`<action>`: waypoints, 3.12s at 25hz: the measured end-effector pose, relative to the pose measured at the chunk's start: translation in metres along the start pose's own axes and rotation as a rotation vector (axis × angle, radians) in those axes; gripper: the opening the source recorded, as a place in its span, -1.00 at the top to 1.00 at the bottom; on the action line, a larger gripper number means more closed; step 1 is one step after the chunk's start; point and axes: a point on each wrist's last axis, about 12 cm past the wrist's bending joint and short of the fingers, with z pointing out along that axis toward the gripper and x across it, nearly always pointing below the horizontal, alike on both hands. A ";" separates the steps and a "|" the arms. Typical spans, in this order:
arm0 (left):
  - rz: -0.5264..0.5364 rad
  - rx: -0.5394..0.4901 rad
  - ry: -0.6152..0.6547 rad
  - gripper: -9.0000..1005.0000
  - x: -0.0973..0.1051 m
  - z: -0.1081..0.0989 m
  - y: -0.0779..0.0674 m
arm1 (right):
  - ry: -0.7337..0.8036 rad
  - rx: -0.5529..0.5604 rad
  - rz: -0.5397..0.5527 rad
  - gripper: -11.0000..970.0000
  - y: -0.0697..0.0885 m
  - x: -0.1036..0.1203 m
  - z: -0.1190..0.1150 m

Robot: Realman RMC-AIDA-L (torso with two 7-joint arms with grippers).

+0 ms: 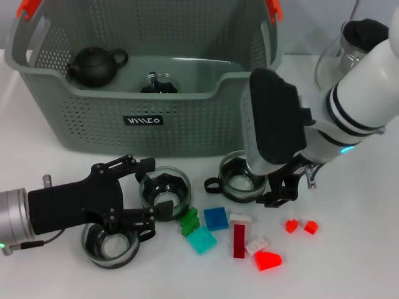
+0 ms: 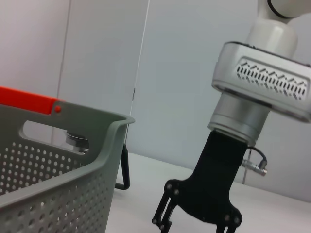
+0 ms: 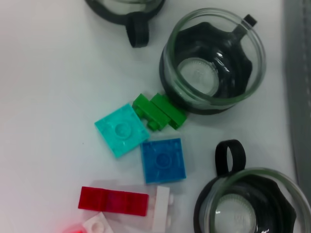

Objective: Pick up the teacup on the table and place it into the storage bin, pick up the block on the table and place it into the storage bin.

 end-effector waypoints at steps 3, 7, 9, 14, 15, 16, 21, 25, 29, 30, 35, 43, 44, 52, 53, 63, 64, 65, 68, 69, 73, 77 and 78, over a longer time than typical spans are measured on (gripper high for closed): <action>-0.002 0.001 -0.001 -0.86 0.000 0.000 0.000 | 0.004 0.008 -0.029 -0.32 0.000 -0.002 0.004; -0.007 0.003 -0.003 -0.86 0.001 0.001 -0.001 | 0.014 0.009 -0.051 -0.32 0.000 -0.004 0.010; -0.007 0.001 -0.002 -0.86 0.001 0.001 -0.001 | 0.018 0.008 -0.059 -0.32 0.000 -0.004 0.014; -0.010 -0.006 0.002 -0.86 0.002 0.000 0.000 | 0.025 0.005 -0.069 -0.31 0.002 -0.005 0.021; -0.010 -0.006 0.002 -0.86 0.002 0.001 0.000 | 0.027 0.002 -0.069 -0.31 0.002 -0.004 0.022; -0.010 -0.007 0.002 -0.86 0.002 0.000 0.000 | 0.029 -0.003 -0.067 -0.31 0.003 -0.004 0.024; -0.012 -0.010 0.003 -0.86 0.002 0.001 0.000 | 0.024 -0.021 -0.060 -0.31 0.005 -0.004 0.026; -0.012 -0.014 0.005 -0.86 0.003 0.001 0.001 | 0.017 -0.032 -0.055 -0.31 0.006 -0.004 0.026; -0.012 -0.018 0.007 -0.86 0.003 0.001 0.001 | 0.020 -0.036 -0.052 -0.31 0.006 -0.002 0.027; -0.012 -0.018 0.007 -0.86 0.003 0.001 0.001 | 0.021 -0.037 -0.052 -0.31 0.006 -0.002 0.027; -0.012 -0.019 0.008 -0.86 0.003 0.001 0.001 | 0.022 -0.036 -0.047 -0.31 0.006 -0.002 0.027; -0.011 -0.022 0.009 -0.86 0.003 0.001 0.002 | 0.034 -0.044 -0.030 0.20 0.005 0.002 0.028; -0.011 -0.021 0.009 -0.86 0.003 0.001 0.001 | 0.036 -0.046 -0.029 0.28 0.005 0.002 0.028; -0.020 -0.020 0.007 -0.86 0.005 0.001 0.001 | 0.038 -0.059 -0.014 0.87 0.005 0.004 0.027; -0.020 -0.020 0.007 -0.86 0.005 0.001 0.001 | 0.036 -0.060 -0.012 0.87 0.004 0.003 0.026; -0.016 -0.014 0.006 -0.86 0.003 -0.001 0.001 | -0.002 -0.100 0.038 0.87 0.009 -0.001 -0.004; -0.016 -0.013 0.006 -0.86 0.003 -0.002 0.001 | -0.012 -0.102 0.046 0.87 0.009 -0.002 -0.010; -0.015 -0.013 0.006 -0.86 0.003 -0.002 0.001 | -0.024 -0.106 0.055 0.87 0.010 -0.002 -0.017; -0.013 -0.012 0.006 -0.86 0.002 -0.002 0.002 | -0.065 -0.124 0.081 0.87 0.012 -0.005 -0.039; -0.013 -0.012 0.006 -0.86 0.002 -0.002 0.002 | -0.081 -0.127 0.088 0.87 0.012 -0.007 -0.047; -0.011 -0.011 0.006 -0.86 0.002 -0.002 0.002 | -0.171 -0.130 0.106 0.87 0.012 -0.018 -0.086; -0.007 -0.012 0.008 -0.86 0.001 -0.002 0.003 | -0.336 -0.087 0.097 0.87 0.006 -0.032 -0.130; -0.006 -0.012 0.008 -0.86 0.001 -0.002 0.003 | -0.383 -0.061 0.098 0.87 0.003 -0.034 -0.140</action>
